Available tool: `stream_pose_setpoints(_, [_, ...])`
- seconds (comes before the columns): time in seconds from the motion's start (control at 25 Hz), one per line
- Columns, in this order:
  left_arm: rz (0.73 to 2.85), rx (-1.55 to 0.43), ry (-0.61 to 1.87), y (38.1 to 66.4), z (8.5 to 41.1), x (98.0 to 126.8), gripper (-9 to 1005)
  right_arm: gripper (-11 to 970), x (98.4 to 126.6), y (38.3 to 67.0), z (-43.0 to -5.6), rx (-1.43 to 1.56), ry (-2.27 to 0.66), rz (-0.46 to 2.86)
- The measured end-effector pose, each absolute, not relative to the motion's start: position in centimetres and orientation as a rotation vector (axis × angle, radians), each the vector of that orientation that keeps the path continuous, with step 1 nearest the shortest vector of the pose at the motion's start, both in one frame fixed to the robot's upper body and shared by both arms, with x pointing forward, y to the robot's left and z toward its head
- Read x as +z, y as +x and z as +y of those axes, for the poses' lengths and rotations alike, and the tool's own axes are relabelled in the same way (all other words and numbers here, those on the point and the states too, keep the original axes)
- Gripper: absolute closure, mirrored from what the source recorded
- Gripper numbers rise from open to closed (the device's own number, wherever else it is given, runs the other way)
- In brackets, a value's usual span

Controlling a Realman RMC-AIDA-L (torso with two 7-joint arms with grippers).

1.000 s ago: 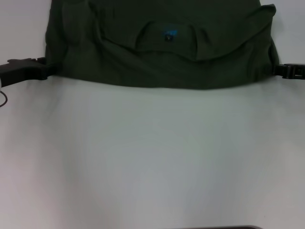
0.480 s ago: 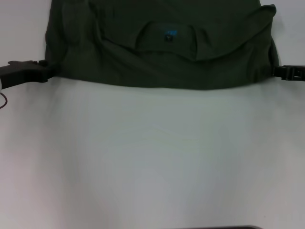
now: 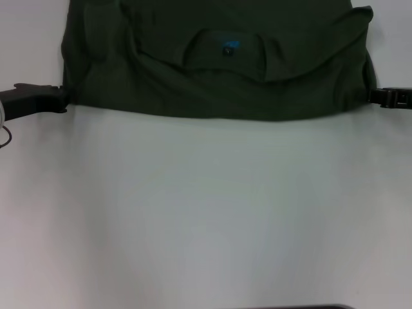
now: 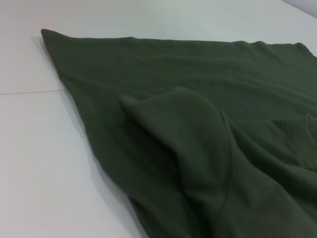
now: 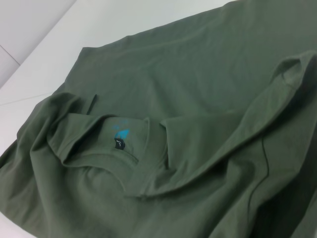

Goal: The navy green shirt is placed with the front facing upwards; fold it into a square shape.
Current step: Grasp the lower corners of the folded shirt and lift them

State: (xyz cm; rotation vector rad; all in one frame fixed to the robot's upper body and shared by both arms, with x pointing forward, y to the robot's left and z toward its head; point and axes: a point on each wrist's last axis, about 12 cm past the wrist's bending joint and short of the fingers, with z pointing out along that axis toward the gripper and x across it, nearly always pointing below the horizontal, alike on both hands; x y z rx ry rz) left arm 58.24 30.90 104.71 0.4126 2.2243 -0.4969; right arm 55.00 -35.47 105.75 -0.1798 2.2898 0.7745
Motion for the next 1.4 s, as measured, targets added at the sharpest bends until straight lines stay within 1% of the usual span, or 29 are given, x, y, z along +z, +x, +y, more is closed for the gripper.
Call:
stream_pose_setpoints(0.2, [2.224, -0.497, 0.417, 58.3, 30.8, 104.7, 933, 916, 105.7, 55.0, -35.5, 0.773, -0.179, 2.29])
stream_pose_setpoints(0.4, [2.226, -0.507, 0.41, 58.3, 31.1, 104.9, 995, 916, 105.7, 54.9, -35.6, 0.77, -0.177, 2.29])
stream_pose_setpoints(0.72, [2.231, -0.531, 0.4, 57.4, 32.8, 105.4, 996, 915, 105.4, 53.7, -36.7, 0.77, -0.129, 2.273])
stream_pose_setpoints(1.04, [2.245, -0.564, 0.438, 56.6, 33.4, 105.7, 995, 915, 105.1, 52.2, -37.4, 0.804, -0.121, 2.252])
stream_pose_setpoints(1.4, [2.264, -0.692, 0.542, 54.3, 34.0, 106.1, 996, 915, 104.4, 49.3, -37.7, 0.871, -0.188, 2.245])
